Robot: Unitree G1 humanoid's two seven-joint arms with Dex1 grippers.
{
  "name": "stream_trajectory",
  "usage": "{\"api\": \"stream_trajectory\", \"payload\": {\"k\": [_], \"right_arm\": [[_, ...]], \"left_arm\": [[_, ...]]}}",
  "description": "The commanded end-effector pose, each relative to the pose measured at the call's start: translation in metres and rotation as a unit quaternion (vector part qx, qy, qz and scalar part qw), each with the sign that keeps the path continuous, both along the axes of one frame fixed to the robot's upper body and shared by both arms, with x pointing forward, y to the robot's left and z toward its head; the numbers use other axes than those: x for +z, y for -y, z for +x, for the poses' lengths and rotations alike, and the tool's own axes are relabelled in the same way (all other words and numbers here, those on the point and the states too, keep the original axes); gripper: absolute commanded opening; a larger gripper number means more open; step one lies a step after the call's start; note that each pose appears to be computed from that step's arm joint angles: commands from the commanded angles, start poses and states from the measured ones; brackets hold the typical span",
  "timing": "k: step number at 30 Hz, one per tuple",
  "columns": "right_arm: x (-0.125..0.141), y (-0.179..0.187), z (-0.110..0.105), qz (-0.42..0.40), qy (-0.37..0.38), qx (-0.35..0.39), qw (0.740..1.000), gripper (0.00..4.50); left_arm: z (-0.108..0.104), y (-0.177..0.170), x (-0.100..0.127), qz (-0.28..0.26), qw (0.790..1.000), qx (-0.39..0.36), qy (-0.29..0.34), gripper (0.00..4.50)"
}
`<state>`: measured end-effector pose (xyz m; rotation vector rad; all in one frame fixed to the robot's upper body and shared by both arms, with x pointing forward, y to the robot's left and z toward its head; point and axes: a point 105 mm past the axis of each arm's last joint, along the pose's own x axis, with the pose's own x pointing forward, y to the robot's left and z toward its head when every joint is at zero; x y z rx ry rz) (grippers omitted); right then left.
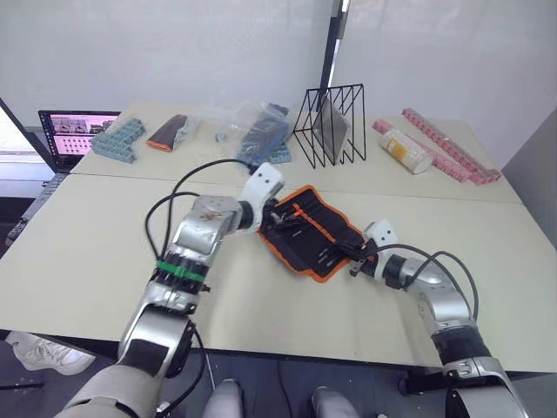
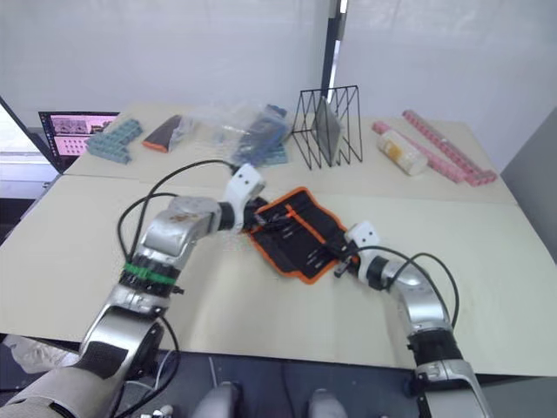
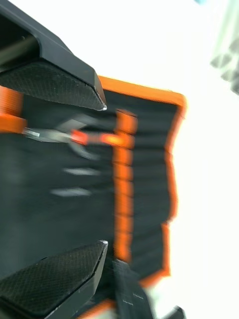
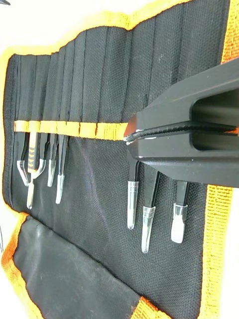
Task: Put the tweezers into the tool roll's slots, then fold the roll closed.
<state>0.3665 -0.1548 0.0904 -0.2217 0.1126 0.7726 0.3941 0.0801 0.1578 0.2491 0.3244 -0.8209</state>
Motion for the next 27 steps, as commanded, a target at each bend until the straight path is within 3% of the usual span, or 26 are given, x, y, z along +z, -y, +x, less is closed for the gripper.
{"api": "stream_trajectory", "payload": {"k": [1,9,13,16,22,27], "right_arm": [[-0.001,0.01,0.003,0.005,-0.011,-0.017,1.0,0.0],[0.001,0.014,0.004,-0.002,-0.012,-0.012,1.0,0.0],[0.0,0.015,0.004,-0.004,-0.014,-0.013,1.0,0.0],[-0.005,0.015,0.003,-0.004,-0.019,-0.013,1.0,0.0],[-0.01,0.017,0.002,0.001,-0.024,-0.023,0.999,0.0],[-0.014,0.016,0.002,0.002,-0.027,-0.023,0.999,0.0]], "left_arm": [[-0.01,-0.037,0.023,-0.023,0.998,0.037,0.042,4.44],[-0.043,-0.127,0.01,-0.035,0.984,0.17,0.04,4.44],[-0.073,-0.187,-0.007,-0.082,0.957,0.276,0.033,4.44],[-0.105,-0.217,-0.024,-0.082,0.941,0.324,0.048,4.44],[-0.162,-0.22,-0.051,-0.107,0.929,0.351,0.052,4.44],[-0.186,-0.207,-0.068,-0.119,0.924,0.36,0.042,4.44]]}}
